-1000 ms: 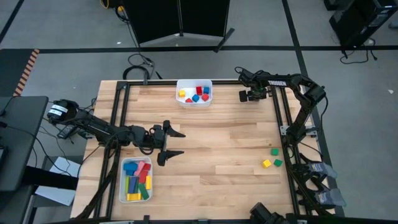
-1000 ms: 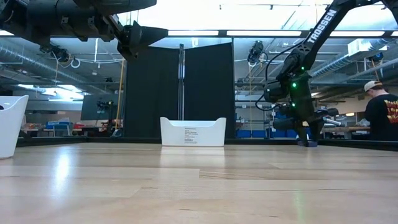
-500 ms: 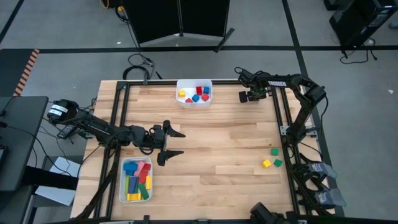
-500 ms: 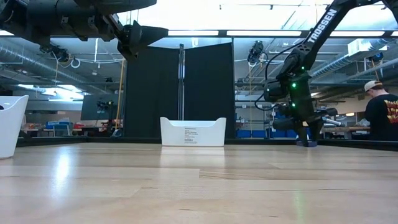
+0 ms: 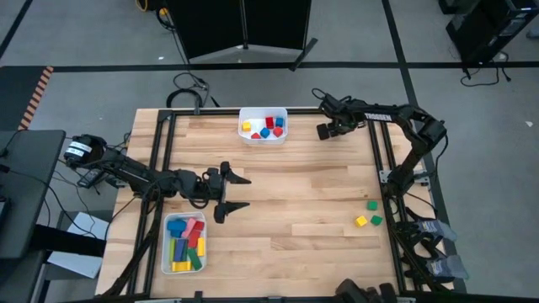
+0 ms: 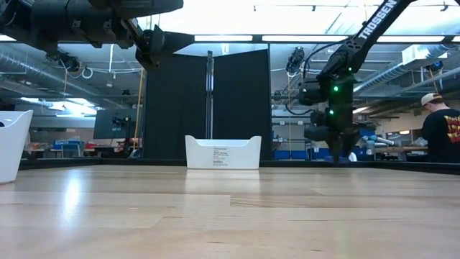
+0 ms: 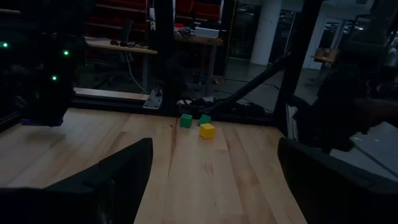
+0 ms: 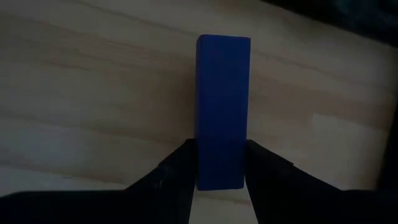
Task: Sort blocks by size
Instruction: Put the violet rectangular block into the bottom white bin, then put the yellow cube block into the top white bin
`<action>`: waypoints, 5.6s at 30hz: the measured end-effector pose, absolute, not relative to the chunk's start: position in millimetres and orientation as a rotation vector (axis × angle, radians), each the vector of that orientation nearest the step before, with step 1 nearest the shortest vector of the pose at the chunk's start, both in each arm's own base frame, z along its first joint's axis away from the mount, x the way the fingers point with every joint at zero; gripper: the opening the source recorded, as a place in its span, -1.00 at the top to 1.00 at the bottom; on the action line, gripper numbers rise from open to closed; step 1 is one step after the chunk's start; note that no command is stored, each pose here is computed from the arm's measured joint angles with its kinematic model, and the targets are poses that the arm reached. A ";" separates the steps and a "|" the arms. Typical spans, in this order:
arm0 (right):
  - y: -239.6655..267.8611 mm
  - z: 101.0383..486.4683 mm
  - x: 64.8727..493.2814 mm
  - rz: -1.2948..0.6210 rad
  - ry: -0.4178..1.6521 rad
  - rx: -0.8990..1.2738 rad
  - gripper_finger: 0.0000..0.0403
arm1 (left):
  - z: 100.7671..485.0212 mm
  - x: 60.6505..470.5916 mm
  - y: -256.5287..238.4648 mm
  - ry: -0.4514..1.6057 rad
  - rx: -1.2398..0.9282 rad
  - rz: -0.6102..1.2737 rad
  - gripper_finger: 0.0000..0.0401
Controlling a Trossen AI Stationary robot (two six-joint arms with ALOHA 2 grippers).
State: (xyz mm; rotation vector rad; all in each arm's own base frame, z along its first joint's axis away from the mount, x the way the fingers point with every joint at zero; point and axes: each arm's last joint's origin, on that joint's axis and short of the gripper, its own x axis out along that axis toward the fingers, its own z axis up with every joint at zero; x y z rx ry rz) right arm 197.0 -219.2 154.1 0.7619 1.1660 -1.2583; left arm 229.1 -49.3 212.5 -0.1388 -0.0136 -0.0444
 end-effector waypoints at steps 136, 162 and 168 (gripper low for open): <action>135.6 221.5 163.1 -0.441 1.402 0.491 -0.08 | 213.3 223.7 -54.2 0.053 -0.391 -0.139 -0.76; 134.7 164.5 112.0 -0.836 1.678 0.404 0.10 | 218.0 227.0 -46.4 -0.026 -0.299 -0.103 -0.76; 122.5 154.1 119.3 -0.892 1.660 0.429 0.20 | 218.1 227.0 -46.4 -0.028 -0.300 -0.103 -0.76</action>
